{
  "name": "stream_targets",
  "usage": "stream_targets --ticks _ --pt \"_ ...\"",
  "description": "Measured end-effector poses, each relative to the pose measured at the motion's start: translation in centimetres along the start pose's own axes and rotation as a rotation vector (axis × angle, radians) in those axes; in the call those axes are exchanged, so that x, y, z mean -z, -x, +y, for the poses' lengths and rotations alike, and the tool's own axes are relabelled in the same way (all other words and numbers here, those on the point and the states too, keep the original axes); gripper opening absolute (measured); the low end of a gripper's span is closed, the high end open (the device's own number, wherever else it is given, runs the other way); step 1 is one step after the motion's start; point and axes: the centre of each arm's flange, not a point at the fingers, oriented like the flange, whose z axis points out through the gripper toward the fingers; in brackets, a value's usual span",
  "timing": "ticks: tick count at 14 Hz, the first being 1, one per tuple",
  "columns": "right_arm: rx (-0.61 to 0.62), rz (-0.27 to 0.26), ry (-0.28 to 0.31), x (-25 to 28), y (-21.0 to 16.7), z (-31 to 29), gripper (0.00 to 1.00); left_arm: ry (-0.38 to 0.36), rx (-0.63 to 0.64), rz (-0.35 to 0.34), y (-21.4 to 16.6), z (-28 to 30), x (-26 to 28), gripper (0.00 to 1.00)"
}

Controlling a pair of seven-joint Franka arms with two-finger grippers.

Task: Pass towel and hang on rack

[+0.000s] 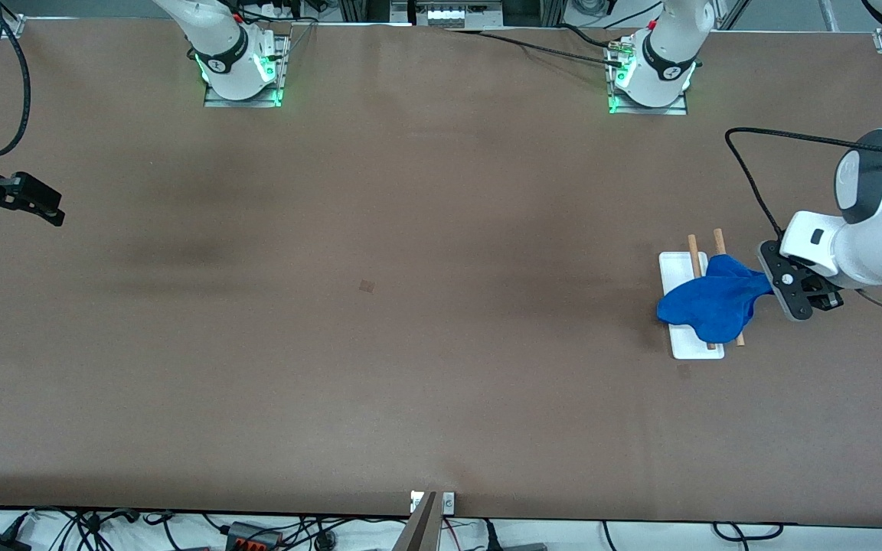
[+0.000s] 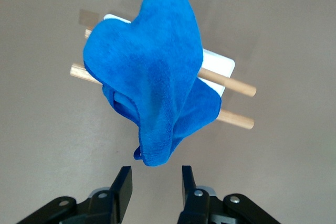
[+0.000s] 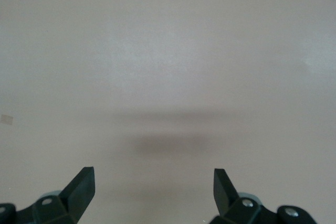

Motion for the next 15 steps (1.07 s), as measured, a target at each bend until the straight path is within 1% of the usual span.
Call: stream_targets --ticks 1,5,8,10,13,14,15 --pt "-0.002 0.000 0.000 0.0 0.0 0.1 1.00 -0.004 0.031 0.013 0.1 -0.1 0.8 0.46" --pt "-0.004 -0.007 -0.001 0.1 0.1 0.2 1.00 -0.022 0.152 0.024 1.0 -0.1 4.8 0.46" --pt "-0.008 -0.038 -0.002 -0.2 0.5 0.2 1.00 -0.016 0.198 0.060 1.1 0.0 6.7 0.46" --pt "-0.006 -0.048 -0.003 -0.3 0.6 0.1 1.00 -0.019 0.244 0.085 0.7 0.5 8.1 0.46" --pt "-0.005 -0.051 -0.004 -0.3 0.6 0.0 1.00 -0.059 0.368 0.100 -1.4 3.5 11.4 0.46" --pt "-0.004 -0.053 -0.004 -0.4 0.6 -0.1 1.00 -0.063 0.425 0.112 -1.9 4.8 12.4 0.46" --pt "-0.004 -0.056 -0.004 -0.6 0.7 -0.1 1.00 -0.052 0.478 0.134 -1.9 5.9 13.0 0.46"
